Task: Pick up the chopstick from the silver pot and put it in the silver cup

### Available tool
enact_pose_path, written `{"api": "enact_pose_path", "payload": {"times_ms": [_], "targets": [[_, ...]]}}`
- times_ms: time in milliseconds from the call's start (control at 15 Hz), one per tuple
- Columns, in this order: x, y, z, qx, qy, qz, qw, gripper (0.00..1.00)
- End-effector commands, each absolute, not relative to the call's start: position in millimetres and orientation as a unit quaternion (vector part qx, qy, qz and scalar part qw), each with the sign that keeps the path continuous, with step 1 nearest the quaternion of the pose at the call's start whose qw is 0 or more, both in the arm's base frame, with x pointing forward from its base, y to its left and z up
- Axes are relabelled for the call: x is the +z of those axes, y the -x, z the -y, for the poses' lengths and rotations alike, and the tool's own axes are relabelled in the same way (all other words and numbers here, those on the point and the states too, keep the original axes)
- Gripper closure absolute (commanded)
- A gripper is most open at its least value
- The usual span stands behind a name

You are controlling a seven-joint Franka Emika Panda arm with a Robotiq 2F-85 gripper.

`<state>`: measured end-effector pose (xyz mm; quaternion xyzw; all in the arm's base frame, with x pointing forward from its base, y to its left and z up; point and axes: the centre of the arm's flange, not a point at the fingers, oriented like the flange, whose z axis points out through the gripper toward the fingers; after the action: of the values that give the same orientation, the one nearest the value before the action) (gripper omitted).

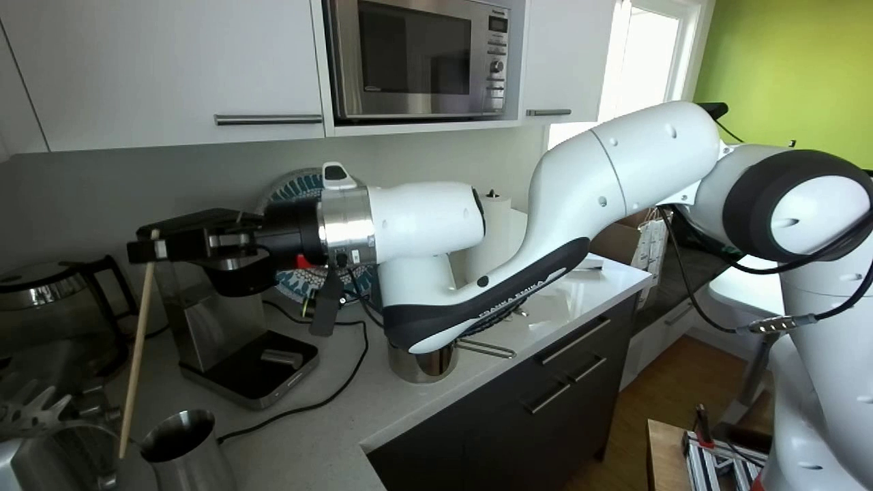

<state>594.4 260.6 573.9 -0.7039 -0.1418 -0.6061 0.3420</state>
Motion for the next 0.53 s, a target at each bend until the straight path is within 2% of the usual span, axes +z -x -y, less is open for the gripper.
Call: {"api": "enact_pose_path", "payload": {"times_ms": [0,200,267,467], "targets": [[565.4,-594.1,-258.6,-0.541,0.748,0.162,0.349,0.98],[553.3,-590.9,-250.4,-0.529,0.787,0.178,0.264,0.98],[534.4,-586.0,-263.6,-0.545,0.763,0.174,0.300,0.92],[536.1,-590.7,-253.1,-0.560,0.765,0.180,0.264,0.98]]}}
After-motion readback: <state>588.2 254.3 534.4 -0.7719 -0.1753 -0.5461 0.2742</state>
